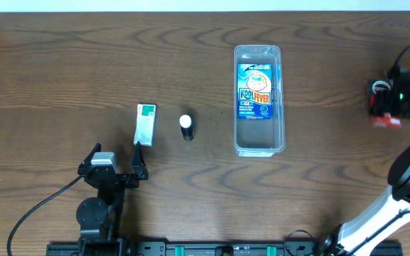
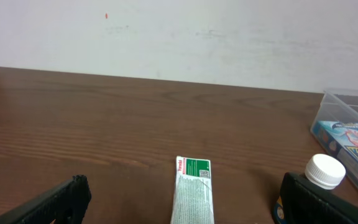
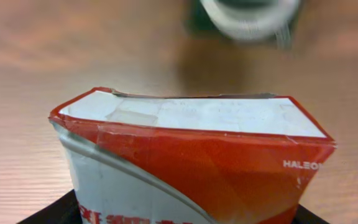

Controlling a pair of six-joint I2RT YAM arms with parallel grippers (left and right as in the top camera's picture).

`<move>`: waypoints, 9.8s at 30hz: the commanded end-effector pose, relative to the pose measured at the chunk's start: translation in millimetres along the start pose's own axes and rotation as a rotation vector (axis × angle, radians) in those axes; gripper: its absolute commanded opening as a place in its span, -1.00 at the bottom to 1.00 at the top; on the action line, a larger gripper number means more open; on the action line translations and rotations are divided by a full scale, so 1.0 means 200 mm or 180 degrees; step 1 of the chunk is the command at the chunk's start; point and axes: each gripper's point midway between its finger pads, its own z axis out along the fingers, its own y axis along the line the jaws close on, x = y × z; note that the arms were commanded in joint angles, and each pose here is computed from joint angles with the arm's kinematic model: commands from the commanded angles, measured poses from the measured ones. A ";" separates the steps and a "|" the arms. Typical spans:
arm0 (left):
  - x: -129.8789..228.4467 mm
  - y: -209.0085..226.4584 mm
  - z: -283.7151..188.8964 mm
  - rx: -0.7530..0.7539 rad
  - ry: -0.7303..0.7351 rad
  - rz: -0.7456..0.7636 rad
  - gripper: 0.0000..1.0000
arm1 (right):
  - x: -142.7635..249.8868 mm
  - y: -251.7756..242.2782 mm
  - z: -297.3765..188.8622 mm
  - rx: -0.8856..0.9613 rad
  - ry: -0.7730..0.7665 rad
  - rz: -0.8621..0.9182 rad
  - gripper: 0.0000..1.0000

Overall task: Pack container
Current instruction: 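Carry the red box into the container and release it, then move right gripper to the green Zam-Buk tin and grasp it, then carry the Zam-Buk tin into the container and release it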

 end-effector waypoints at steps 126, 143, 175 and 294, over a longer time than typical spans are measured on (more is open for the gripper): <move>0.08 0.00 0.00 0.0020 0.0163 0.0008 0.96 | -0.39 -0.20 0.38 0.0310 -0.0479 0.0293 0.84; 0.08 0.00 0.00 0.0020 0.0163 0.0008 0.96 | -0.32 -0.27 0.46 0.0365 -0.0309 0.0288 0.84; 0.08 0.00 0.00 0.0020 0.0163 0.0008 0.96 | -0.34 -0.27 0.46 0.0351 -0.0375 0.0286 0.21; 0.08 0.00 0.00 0.0022 0.0163 0.0008 0.96 | -0.45 1.66 -0.44 -0.0315 -0.1284 -0.0201 0.83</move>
